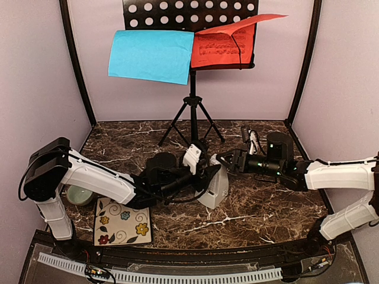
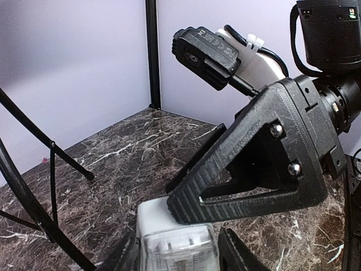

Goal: Set up the instrument practice props

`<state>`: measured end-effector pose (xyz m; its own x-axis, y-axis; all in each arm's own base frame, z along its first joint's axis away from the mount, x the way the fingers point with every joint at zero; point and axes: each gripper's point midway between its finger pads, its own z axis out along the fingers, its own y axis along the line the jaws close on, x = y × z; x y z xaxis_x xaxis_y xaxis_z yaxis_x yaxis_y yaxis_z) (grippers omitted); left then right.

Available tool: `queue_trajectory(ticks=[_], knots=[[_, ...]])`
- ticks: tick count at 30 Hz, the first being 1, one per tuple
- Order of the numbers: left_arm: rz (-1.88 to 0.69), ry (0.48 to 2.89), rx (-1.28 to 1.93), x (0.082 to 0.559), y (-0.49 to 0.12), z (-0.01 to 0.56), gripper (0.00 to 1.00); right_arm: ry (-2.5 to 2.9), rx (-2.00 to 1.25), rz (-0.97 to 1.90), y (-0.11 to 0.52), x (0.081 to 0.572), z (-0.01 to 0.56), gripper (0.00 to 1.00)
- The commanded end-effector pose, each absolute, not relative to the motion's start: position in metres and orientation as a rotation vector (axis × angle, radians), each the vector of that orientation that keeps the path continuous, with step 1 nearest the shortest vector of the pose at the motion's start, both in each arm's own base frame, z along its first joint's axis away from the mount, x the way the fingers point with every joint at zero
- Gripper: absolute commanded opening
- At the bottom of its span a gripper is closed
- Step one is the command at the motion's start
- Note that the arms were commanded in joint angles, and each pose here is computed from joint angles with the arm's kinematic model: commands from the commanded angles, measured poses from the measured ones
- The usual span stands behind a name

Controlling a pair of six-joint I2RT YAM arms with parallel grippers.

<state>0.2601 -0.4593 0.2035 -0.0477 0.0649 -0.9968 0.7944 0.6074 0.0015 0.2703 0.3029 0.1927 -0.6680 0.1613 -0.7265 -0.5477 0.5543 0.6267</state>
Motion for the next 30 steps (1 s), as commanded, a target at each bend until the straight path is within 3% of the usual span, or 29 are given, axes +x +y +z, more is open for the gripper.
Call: queue_trajectory(ticks=[1,8,17,30], knots=[[-0.692,1.533,0.740,0.266,-0.462,0.207,0.48,2.134,-0.296,1.079,0.291,0.266,0.153,0.67],[-0.674,1.559,0.725,0.272,-0.462,0.203,0.52,2.134,-0.300,1.078,0.291,0.266,0.152,0.66],[-0.697,1.519,0.712,0.266,-0.453,0.211,0.37,2.159,-0.290,1.044,0.288,0.267,0.142,0.64],[-0.874,1.333,0.806,0.227,-0.451,0.216,0.34,2.319,-0.289,0.849,0.266,0.275,0.079,0.56]])
